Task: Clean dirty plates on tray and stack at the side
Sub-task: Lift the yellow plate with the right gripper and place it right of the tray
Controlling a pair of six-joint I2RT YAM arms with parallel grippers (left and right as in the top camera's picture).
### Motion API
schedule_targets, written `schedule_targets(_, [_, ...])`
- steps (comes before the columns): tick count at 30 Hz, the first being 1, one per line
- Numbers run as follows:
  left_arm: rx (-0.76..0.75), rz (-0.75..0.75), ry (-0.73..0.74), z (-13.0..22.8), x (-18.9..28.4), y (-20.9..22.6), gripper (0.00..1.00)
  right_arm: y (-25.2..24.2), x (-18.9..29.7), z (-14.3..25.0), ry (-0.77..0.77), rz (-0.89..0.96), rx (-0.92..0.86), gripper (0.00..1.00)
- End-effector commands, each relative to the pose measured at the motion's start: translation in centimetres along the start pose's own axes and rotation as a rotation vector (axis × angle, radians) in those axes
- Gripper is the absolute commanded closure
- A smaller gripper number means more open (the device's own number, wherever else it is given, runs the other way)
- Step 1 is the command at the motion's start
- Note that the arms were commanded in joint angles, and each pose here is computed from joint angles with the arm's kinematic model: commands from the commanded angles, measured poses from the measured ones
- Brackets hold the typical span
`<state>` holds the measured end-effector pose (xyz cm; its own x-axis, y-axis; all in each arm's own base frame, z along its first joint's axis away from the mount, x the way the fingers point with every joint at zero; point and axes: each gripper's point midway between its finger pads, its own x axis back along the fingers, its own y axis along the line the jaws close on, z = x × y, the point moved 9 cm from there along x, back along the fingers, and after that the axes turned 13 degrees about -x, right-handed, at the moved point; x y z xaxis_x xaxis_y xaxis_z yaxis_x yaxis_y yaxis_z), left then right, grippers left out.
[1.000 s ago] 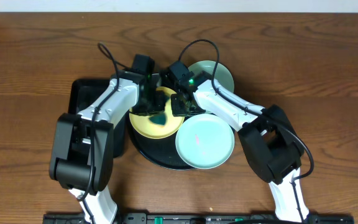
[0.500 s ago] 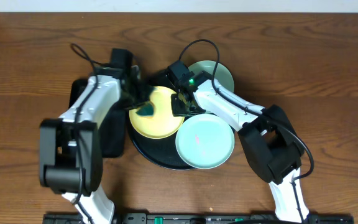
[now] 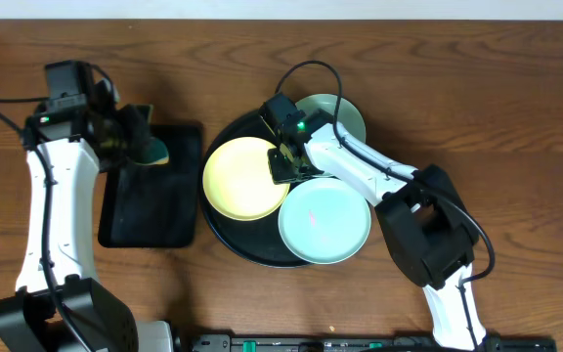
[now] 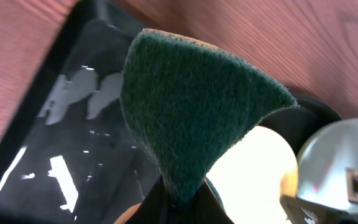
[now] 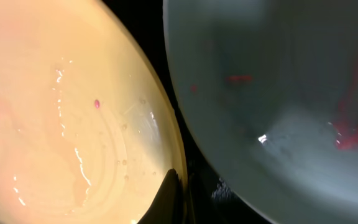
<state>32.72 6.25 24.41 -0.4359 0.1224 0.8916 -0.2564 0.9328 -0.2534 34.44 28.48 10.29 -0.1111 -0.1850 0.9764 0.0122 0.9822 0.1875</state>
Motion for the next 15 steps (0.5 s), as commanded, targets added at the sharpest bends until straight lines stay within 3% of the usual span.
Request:
schedule_targets(1, [0.012,-0.02,-0.014,-0.4,0.5,1.2,0.92,0.7,4.2,-1.0,-0.116,-0.02,0.063,0.99])
schedule_targets(15, [0.021,-0.032,-0.012,-0.3,0.4,1.6,0.92,0.5,12.7,-1.1,-0.426,0.141,0.241,0.99])
